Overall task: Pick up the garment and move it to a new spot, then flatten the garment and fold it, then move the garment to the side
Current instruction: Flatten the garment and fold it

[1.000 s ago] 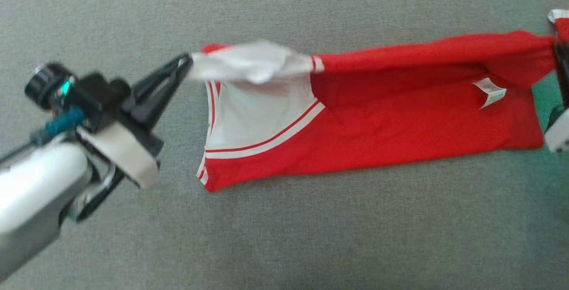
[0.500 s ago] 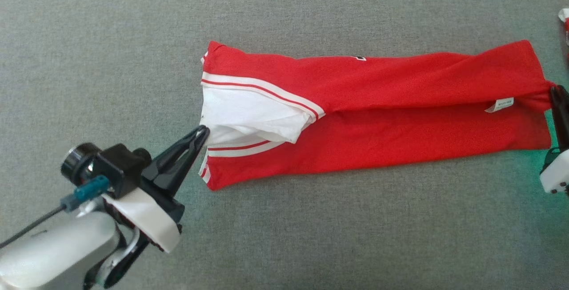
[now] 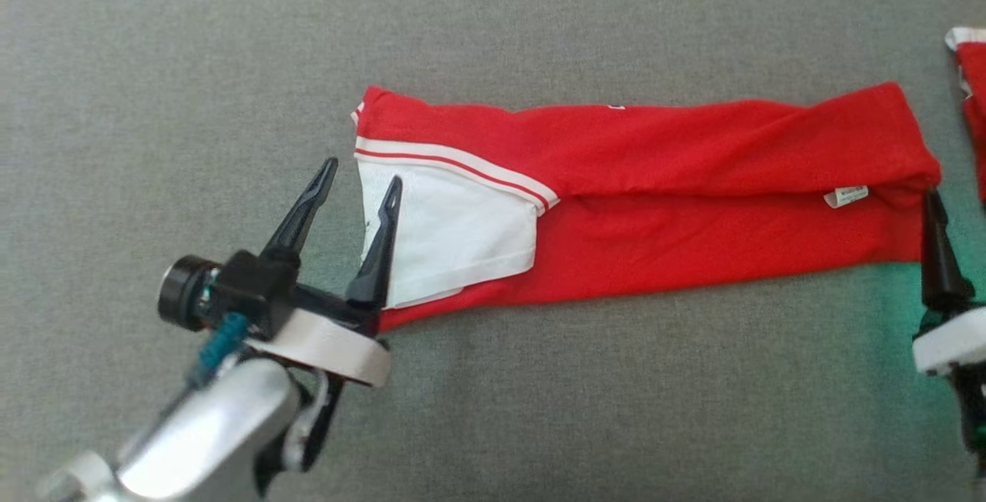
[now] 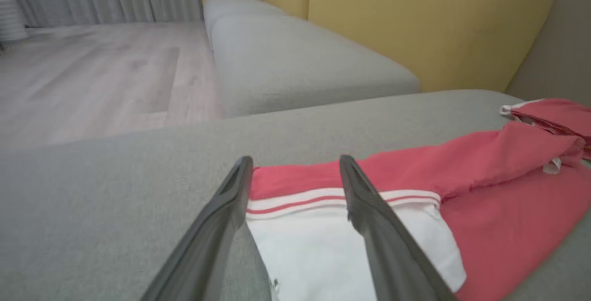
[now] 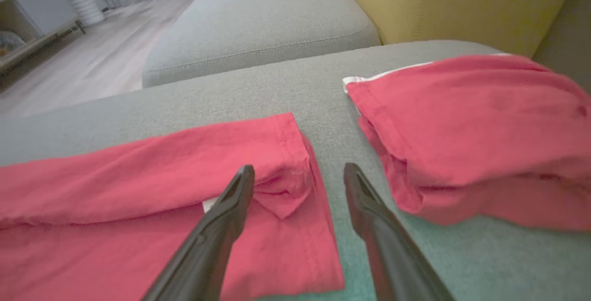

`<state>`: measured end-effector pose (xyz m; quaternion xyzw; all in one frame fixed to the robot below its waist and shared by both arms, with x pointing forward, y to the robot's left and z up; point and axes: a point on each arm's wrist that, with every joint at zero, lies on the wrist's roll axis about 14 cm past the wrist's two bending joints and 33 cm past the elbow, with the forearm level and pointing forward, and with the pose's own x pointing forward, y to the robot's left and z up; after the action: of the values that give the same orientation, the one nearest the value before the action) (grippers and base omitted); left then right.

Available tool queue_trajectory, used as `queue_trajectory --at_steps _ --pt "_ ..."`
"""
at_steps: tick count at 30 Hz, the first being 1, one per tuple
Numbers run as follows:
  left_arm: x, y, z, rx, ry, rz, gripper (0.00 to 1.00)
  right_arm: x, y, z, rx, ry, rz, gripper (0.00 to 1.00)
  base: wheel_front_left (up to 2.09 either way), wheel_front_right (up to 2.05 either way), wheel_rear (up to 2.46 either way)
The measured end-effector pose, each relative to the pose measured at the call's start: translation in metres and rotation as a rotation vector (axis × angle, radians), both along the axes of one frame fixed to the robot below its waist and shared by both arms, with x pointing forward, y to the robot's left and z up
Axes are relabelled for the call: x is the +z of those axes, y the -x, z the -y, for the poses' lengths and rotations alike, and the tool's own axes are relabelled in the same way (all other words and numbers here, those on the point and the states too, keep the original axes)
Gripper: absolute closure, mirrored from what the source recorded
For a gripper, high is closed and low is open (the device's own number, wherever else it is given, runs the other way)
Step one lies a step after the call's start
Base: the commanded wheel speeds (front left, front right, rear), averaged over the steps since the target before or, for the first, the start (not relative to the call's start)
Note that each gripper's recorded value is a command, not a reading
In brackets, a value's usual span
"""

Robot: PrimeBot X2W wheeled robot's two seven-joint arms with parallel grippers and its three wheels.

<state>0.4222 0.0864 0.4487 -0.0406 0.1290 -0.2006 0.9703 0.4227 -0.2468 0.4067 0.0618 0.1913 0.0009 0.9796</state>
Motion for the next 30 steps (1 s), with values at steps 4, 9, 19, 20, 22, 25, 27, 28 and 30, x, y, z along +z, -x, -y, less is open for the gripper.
queue_trajectory --at_steps 4,9,19,20,22,25,27,28,30 --pt "0.024 -0.001 -0.005 0.134 0.008 0.121 0.00 0.007 0.004 -0.003 -0.065 -0.074 0.044 0.00 0.00 0.00 0.00" --pt "0.038 0.018 -0.015 0.256 0.001 0.202 0.00 0.004 -0.002 0.000 -0.131 -0.118 0.044 0.00 0.00 0.00 0.00" --pt "0.054 0.043 -0.021 0.322 0.021 0.271 0.00 -0.052 -0.009 0.000 -0.157 -0.089 -0.191 0.00 0.00 0.00 0.00" --pt "0.054 0.044 -0.022 0.326 0.019 0.274 0.00 -0.057 -0.006 -0.001 -0.156 -0.092 -0.214 0.00 0.00 0.00 0.00" --pt "0.058 0.045 -0.026 0.333 0.017 0.290 0.00 -0.059 -0.009 -0.005 -0.148 -0.106 -0.241 0.17 0.00 0.00 0.00" --pt "0.060 0.045 -0.031 0.344 0.013 0.302 0.00 -0.055 -0.014 -0.017 -0.115 -0.142 -0.246 1.00 0.00 0.00 0.00" --pt "0.060 0.045 -0.033 0.347 0.013 0.305 0.00 -0.051 -0.014 -0.020 -0.104 -0.156 -0.231 1.00 0.00 0.00 0.00" --pt "0.060 0.045 -0.033 0.344 0.014 0.307 0.00 -0.048 -0.013 -0.018 -0.103 -0.150 -0.220 1.00 0.00 0.00 0.00" --pt "0.061 0.045 -0.030 0.337 0.024 0.309 0.00 -0.042 -0.011 -0.012 -0.103 -0.130 -0.198 1.00 0.00 0.00 0.00"
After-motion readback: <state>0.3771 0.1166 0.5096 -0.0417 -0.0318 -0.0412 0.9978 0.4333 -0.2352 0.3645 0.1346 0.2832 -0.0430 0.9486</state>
